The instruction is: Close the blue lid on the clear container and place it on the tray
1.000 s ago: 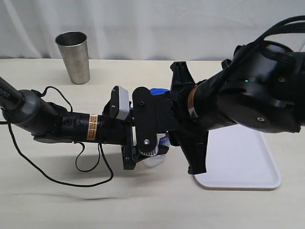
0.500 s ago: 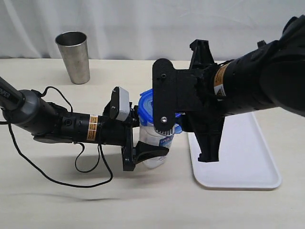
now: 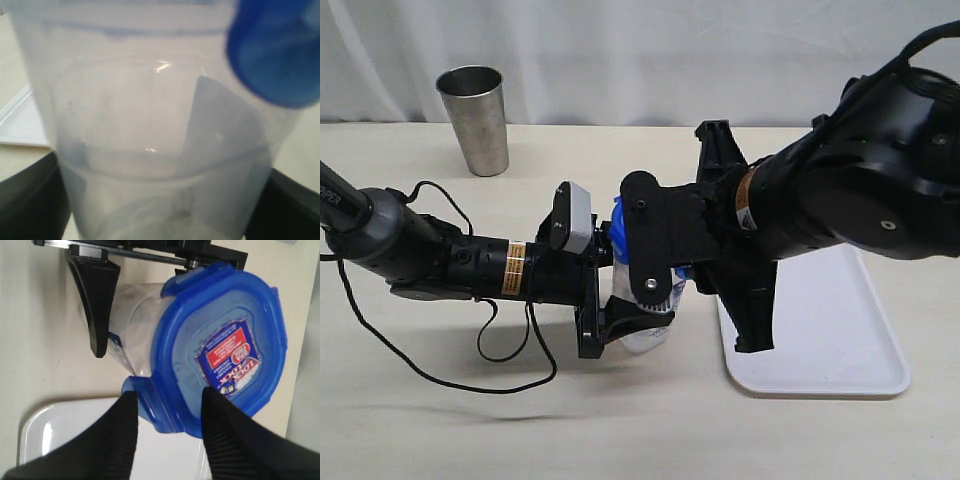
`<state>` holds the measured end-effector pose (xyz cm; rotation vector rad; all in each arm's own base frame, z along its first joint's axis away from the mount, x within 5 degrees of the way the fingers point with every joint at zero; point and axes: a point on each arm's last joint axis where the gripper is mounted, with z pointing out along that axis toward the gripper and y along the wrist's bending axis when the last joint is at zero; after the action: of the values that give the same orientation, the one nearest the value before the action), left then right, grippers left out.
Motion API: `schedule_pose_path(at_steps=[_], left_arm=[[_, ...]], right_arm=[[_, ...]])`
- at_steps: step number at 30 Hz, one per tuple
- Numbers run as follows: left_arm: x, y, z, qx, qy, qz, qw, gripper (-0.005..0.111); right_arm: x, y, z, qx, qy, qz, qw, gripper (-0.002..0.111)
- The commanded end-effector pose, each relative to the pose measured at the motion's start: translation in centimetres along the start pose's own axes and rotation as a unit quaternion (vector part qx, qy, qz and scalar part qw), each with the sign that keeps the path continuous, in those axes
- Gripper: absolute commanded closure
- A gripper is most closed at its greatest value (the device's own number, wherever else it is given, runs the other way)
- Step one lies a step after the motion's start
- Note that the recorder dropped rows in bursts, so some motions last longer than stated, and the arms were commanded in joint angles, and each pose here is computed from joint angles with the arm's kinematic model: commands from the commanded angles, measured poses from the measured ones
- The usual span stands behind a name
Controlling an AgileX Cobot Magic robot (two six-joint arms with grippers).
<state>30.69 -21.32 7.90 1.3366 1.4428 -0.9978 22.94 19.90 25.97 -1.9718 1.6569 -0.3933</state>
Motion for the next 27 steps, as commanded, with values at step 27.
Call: schedule_pose_path(at_steps=[27], left_arm=[[-1.2, -0.4, 0.0, 0.018, -0.045, 0.0, 0.999, 0.107]], right_arm=[[0.3, 2.8, 4.2, -0.023, -0.002, -0.01, 1.0, 0.076]])
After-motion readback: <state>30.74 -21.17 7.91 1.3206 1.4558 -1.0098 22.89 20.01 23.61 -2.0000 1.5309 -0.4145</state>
